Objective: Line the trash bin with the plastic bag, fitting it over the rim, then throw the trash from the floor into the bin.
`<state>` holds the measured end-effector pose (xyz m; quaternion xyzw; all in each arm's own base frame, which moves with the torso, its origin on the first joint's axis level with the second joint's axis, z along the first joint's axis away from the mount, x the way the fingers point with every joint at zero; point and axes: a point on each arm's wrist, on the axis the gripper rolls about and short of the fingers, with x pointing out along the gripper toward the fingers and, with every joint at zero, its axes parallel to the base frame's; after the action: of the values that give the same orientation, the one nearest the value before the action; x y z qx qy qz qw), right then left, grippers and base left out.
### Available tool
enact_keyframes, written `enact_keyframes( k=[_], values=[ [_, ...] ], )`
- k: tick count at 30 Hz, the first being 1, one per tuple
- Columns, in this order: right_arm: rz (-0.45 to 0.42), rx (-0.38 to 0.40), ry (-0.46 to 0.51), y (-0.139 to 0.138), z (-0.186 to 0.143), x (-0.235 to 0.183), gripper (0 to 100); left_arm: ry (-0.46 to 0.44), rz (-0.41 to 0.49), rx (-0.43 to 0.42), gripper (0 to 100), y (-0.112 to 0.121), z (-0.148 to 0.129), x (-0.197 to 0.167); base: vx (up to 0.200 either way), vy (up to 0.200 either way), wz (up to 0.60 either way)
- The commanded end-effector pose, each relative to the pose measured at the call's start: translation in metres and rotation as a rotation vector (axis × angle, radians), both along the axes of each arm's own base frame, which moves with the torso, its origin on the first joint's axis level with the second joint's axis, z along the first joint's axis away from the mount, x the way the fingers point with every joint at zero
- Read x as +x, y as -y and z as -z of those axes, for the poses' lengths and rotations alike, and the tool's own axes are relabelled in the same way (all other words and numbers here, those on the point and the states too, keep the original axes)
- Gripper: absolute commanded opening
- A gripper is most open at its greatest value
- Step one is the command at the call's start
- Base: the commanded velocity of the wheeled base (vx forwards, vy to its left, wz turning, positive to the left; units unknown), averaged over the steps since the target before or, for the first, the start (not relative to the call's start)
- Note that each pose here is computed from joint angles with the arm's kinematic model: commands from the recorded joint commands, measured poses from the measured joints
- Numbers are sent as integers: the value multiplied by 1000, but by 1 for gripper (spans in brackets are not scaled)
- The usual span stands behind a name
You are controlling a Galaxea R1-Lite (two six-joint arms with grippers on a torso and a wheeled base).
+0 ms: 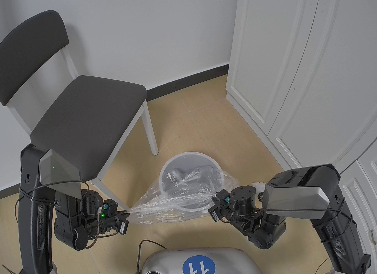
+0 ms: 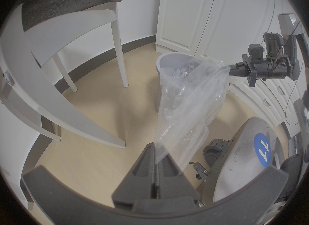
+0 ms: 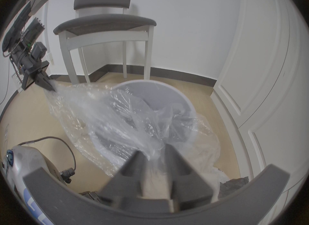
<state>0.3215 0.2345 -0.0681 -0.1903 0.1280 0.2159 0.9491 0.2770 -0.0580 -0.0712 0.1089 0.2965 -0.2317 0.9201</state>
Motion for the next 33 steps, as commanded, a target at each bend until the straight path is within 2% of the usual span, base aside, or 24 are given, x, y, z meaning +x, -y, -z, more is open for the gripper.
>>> enact_keyframes(
  k=[1, 7, 12, 14, 18, 23, 27, 33],
  values=[
    [10, 21, 30, 3, -16, 2, 0, -1, -1, 0, 0, 0, 0, 0, 0, 0, 0],
    [50, 65, 90, 13, -40, 16, 0, 18, 0, -5, 0, 1, 0, 5, 0, 0, 0],
    [146, 192, 174, 9, -60, 45, 0, 53, -17, -41, 0, 6, -2, 16, 0, 0, 0],
    [185, 226, 197, 4, -60, 54, 0, 57, -32, -88, 0, 12, -6, 20, 0, 0, 0],
    [208, 263, 228, -3, -54, 67, 0, 79, -69, -172, 0, 21, -16, 28, 0, 0, 0],
    [241, 328, 273, -13, -49, 84, 0, 101, -99, -182, 0, 24, -22, 31, 0, 0, 0],
    [267, 350, 284, -14, -44, 90, 0, 115, -100, -190, 0, 24, -26, 33, 0, 0, 0],
    [286, 348, 289, -4, -44, 98, 0, 91, -93, -183, 0, 26, -20, 30, 0, 0, 0]
  ],
)
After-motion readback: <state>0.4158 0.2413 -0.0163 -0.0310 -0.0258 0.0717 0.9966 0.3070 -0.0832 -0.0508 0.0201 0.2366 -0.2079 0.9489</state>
